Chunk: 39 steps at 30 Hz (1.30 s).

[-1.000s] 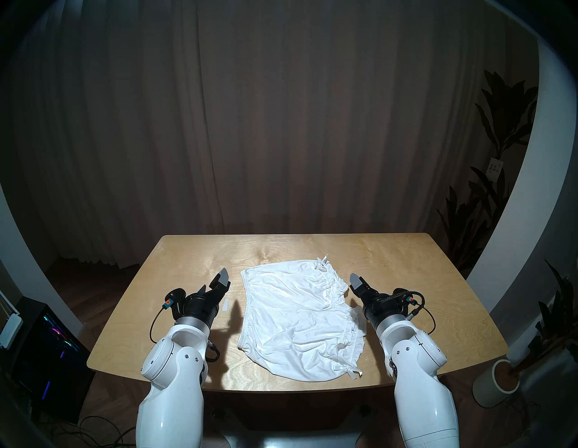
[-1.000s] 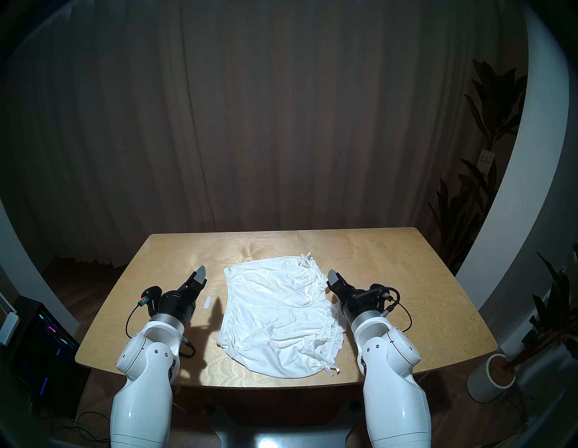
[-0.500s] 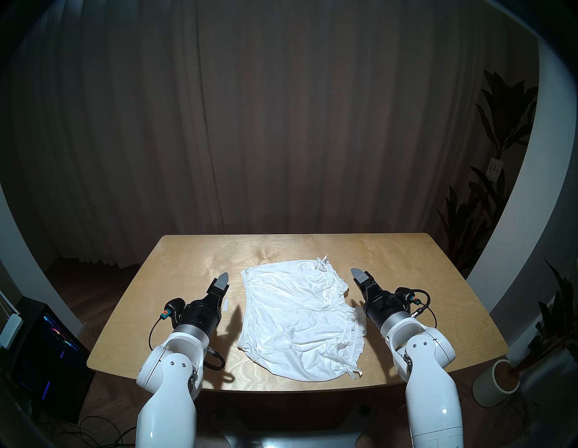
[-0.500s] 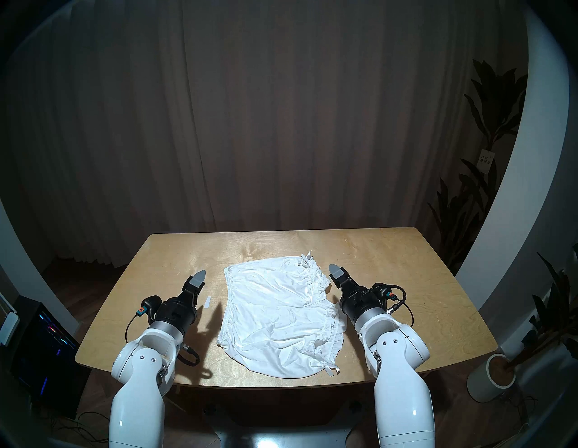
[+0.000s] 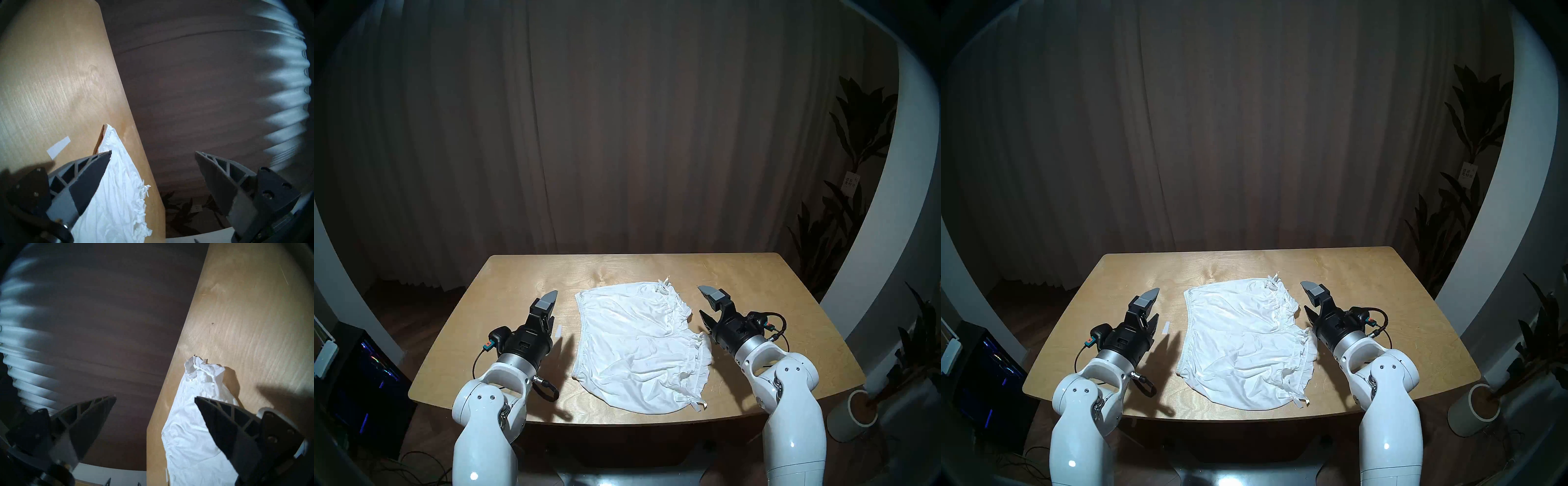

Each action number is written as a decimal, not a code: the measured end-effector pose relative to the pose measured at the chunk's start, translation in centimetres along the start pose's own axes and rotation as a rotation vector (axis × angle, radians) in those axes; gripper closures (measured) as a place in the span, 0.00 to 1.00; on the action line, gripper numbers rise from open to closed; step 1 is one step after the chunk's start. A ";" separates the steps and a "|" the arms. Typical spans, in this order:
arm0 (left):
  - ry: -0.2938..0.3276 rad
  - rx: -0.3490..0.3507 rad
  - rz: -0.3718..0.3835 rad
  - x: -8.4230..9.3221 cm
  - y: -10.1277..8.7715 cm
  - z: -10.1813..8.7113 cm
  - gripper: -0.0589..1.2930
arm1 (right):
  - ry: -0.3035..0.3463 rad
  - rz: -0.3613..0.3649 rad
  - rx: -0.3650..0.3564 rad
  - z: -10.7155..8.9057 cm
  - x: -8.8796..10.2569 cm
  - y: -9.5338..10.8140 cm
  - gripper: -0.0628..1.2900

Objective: Fold the pants in half lengthwise, then in half again, and set them down flat

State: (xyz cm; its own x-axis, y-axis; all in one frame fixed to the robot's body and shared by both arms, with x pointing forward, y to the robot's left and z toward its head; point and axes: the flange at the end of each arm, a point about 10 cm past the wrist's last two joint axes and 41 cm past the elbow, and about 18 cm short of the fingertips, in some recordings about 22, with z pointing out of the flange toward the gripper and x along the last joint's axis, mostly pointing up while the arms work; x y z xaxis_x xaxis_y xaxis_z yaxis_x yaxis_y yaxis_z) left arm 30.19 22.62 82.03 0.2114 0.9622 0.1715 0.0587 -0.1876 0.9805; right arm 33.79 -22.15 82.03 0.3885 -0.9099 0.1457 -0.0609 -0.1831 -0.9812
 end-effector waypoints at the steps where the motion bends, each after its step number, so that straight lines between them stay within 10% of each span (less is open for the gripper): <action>1: -0.002 0.001 -0.012 0.0 0.0 0.0 0.04 | -0.002 0.015 0.002 0.0 0.1 0.0 0.03; 19: 0.046 0.177 -0.165 1.6 -2.5 -4.2 0.04 | 0.023 0.263 -0.100 -4.4 -0.5 2.4 0.03; 39: -0.147 0.276 -0.261 -1.4 -2.0 -6.1 0.04 | 0.012 0.231 -0.263 -8.0 0.7 1.1 0.03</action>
State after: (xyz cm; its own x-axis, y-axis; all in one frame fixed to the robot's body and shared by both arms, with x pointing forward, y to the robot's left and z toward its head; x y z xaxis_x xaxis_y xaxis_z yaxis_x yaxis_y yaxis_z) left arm 23.83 22.87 80.45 0.2903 0.9500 -0.1150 0.3843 -0.0056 0.9232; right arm 26.60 -25.95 82.11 0.3266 -0.9423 -0.0731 -0.3812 -0.0606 -0.9225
